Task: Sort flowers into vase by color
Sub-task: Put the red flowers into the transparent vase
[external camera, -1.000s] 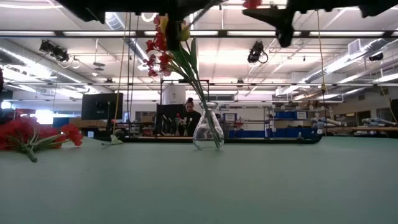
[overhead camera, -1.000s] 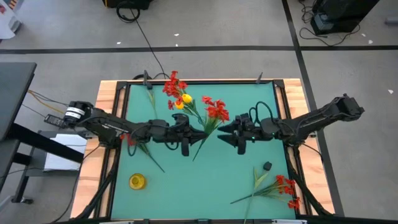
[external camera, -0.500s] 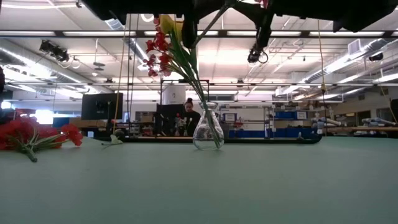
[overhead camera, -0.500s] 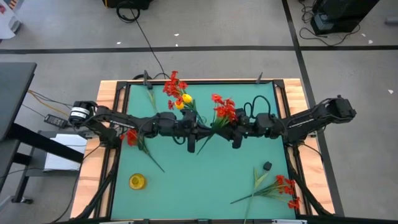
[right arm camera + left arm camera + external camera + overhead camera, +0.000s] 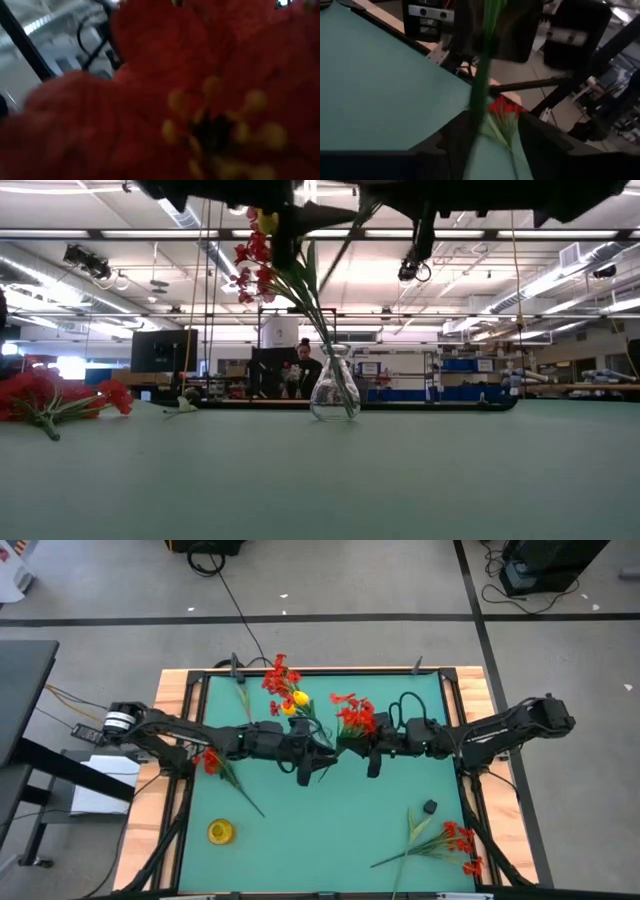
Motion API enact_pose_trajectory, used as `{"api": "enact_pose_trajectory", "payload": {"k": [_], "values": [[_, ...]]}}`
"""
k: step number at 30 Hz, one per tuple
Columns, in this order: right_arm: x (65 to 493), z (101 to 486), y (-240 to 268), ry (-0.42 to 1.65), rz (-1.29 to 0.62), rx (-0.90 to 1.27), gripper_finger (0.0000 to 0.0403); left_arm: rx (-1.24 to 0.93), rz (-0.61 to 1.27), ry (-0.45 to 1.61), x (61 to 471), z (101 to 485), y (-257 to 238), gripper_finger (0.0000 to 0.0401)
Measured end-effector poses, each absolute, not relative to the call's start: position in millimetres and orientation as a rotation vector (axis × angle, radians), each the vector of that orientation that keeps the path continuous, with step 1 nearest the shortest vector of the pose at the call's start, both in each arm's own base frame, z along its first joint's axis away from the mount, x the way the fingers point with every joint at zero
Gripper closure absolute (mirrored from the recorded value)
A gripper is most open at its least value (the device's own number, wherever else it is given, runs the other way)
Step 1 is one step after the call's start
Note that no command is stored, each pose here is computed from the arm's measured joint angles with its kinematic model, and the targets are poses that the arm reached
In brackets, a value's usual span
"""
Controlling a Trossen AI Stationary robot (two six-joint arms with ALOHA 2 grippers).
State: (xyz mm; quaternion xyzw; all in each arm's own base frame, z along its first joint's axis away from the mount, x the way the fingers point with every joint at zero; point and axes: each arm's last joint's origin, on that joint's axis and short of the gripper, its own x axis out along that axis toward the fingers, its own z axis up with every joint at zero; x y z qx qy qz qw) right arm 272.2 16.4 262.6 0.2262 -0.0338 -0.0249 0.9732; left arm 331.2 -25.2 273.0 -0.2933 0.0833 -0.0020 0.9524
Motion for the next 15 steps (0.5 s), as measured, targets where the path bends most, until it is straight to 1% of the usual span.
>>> {"api": "enact_pose_trajectory", "payload": {"k": [3, 8, 12, 15], "values": [[278, 271, 17, 0.011, -0.067, 0.359, 0.0389, -0.591, 0.002, 0.215, 316, 284, -30, 0.0208], [287, 292, 10, 0.148, -0.154, 0.194, 0.0389, -0.568, 0.057, 0.282, 296, 293, -37, 0.0205], [290, 316, 2, 0.13, -0.2, 0.11, 0.0389, -0.546, 0.097, 0.367, 284, 291, -44, 0.0205], [291, 326, -8, 0.118, -0.25, 0.078, 0.0389, -0.537, 0.16, 0.442, 276, 285, -49, 0.0204]]}}
